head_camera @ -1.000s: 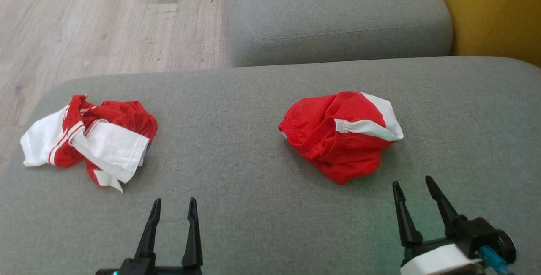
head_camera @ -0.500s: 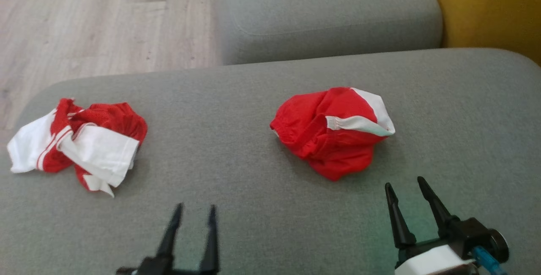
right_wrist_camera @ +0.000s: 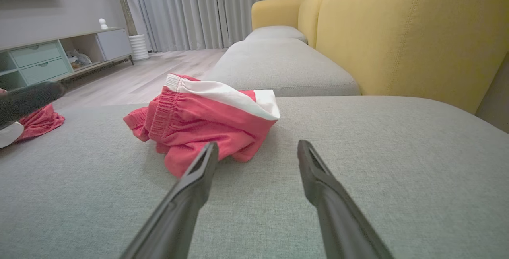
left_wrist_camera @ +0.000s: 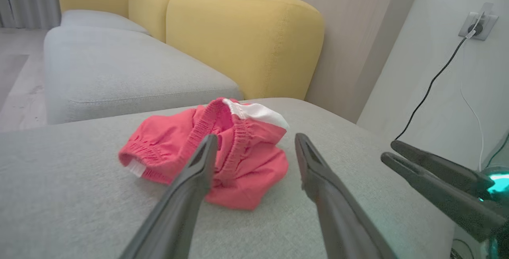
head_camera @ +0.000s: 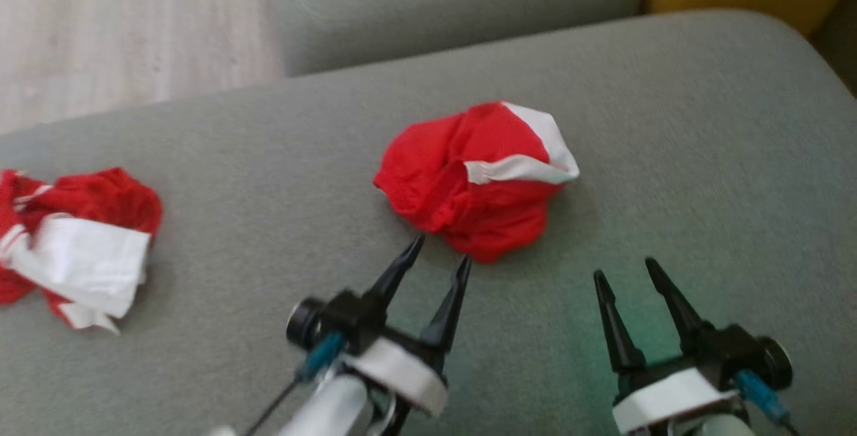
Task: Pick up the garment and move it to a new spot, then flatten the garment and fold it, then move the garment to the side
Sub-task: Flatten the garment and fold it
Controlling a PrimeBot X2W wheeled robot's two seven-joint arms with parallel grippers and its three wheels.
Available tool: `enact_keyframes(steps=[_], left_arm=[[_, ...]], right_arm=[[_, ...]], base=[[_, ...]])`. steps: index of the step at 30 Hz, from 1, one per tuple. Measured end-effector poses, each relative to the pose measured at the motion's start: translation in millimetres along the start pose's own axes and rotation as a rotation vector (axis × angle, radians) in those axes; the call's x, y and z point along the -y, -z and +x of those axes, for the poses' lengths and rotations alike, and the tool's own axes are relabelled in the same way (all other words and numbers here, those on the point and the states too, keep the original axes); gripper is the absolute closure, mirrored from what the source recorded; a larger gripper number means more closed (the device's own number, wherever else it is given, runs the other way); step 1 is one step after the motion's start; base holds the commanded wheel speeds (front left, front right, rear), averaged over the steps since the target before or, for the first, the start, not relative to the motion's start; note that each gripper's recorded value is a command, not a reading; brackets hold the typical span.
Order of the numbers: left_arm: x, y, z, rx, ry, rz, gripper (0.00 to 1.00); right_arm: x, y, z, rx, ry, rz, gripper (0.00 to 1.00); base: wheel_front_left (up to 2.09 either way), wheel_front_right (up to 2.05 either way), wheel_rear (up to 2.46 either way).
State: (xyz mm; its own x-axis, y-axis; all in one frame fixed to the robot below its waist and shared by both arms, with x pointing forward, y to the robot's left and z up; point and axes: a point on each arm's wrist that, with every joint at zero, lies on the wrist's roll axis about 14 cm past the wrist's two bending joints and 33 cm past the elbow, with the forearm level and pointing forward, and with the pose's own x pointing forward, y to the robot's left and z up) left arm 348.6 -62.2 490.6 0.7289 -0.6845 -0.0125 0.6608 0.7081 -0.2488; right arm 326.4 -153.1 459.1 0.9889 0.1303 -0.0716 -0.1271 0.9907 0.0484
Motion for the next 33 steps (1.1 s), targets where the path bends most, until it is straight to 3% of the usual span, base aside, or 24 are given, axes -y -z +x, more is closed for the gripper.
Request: enact_keyframes(steps=[14,24,31,32,33], left_arm=[[2.1,17.1,61.7,-0.123,0.081,-0.1,0.0],[-14.4,27.8,78.1,-0.177,0.039,-0.085,0.0],[-8.1,20.2,89.1,-0.163,0.069,-0.103,0.0],[-6.6,22.4,88.8,-0.173,0.076,-0.106,0.06],[-5.3,24.9,88.2,-0.182,0.079,-0.108,0.24]], right_arm=[[29.7,8.1,-2.0,-0.036,0.1,0.005,0.0],[33.1,8.0,-4.9,-0.037,0.118,0.013,0.0],[38.5,7.0,-10.1,-0.033,0.14,0.017,0.0],[39.0,6.8,-10.9,-0.033,0.143,0.017,0.0],[39.8,6.3,-11.7,-0.031,0.146,0.017,0.0]], base=[[0.0,0.0,0.0],[0.0,0.0,0.0],[0.0,0.0,0.0],[0.0,0.0,0.0],[0.0,0.0,0.0]])
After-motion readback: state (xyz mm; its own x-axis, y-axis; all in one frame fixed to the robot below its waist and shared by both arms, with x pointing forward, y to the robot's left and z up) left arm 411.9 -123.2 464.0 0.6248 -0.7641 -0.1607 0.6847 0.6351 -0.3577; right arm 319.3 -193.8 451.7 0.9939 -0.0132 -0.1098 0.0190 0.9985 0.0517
